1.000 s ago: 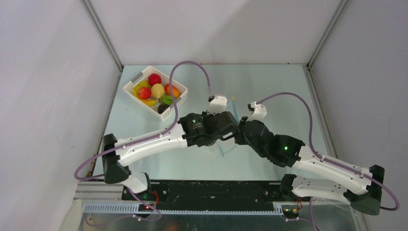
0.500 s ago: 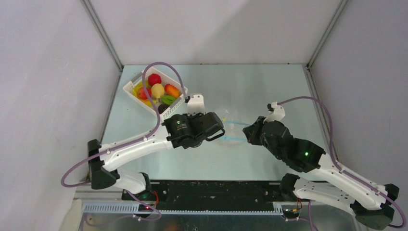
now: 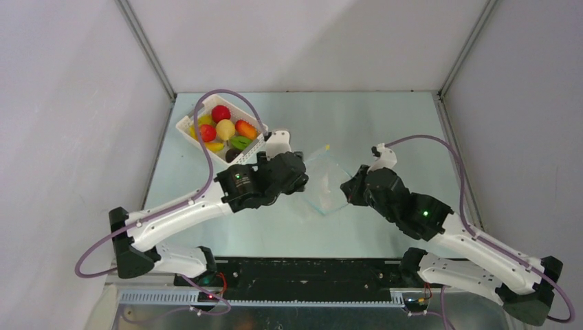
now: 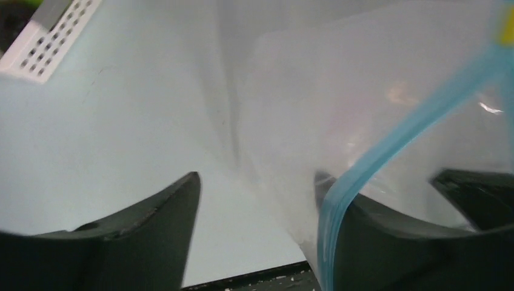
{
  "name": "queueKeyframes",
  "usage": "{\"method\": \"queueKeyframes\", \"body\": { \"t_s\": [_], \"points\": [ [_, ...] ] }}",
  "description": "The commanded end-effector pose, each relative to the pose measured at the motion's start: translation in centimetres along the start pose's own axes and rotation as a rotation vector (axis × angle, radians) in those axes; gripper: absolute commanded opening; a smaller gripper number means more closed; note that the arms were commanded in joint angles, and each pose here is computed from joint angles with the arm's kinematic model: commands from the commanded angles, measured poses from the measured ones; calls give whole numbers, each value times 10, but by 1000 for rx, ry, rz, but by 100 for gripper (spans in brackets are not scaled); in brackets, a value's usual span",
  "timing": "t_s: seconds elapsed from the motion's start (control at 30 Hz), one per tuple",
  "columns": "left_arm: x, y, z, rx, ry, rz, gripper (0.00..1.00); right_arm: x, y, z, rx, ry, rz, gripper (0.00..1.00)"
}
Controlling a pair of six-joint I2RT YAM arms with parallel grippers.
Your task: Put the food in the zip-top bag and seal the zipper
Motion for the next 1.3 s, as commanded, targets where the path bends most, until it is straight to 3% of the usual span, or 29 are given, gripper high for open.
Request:
{"method": "queueKeyframes", "body": {
  "t_s": [0.0, 0.03, 0.1, 0.3, 0.53, 0.77, 0.87, 1.27],
  "points": [
    [28, -16, 20, -225, -113, -17, 86, 7, 23, -4, 20, 0, 8, 0],
    [30, -16, 23, -247, -126, -16, 96, 7, 25, -4, 9, 2, 22, 0],
    [38, -16, 35, -308, -168, -10, 99, 15, 31, -1, -10, -12, 38, 0],
    [56, 0, 74, -427, -271, 35, 100, 37, 19, -2, -126, -89, 33, 0],
    [60, 36, 80, -270, -330, 104, 100, 80, 7, 12, -257, -168, 167, 0],
    [50, 77, 41, -70, -242, 231, 100, 112, -16, 28, -498, -243, 344, 0],
    [47, 92, 22, -23, -203, 270, 100, 115, -14, 24, -515, -232, 383, 0],
    [50, 163, -66, 243, -36, 363, 100, 66, 9, -82, -383, 83, 451, 0]
  ]
}}
Point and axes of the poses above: each gripper's point midway between its finger pads, its own z axis back along the fingers, its own y axis along the line the jaws close on, x = y × z, the point moved 8 cm from there along z, back along the fingers, and after that the axes turned 11 degrees about -z, right-handed, at the moved point
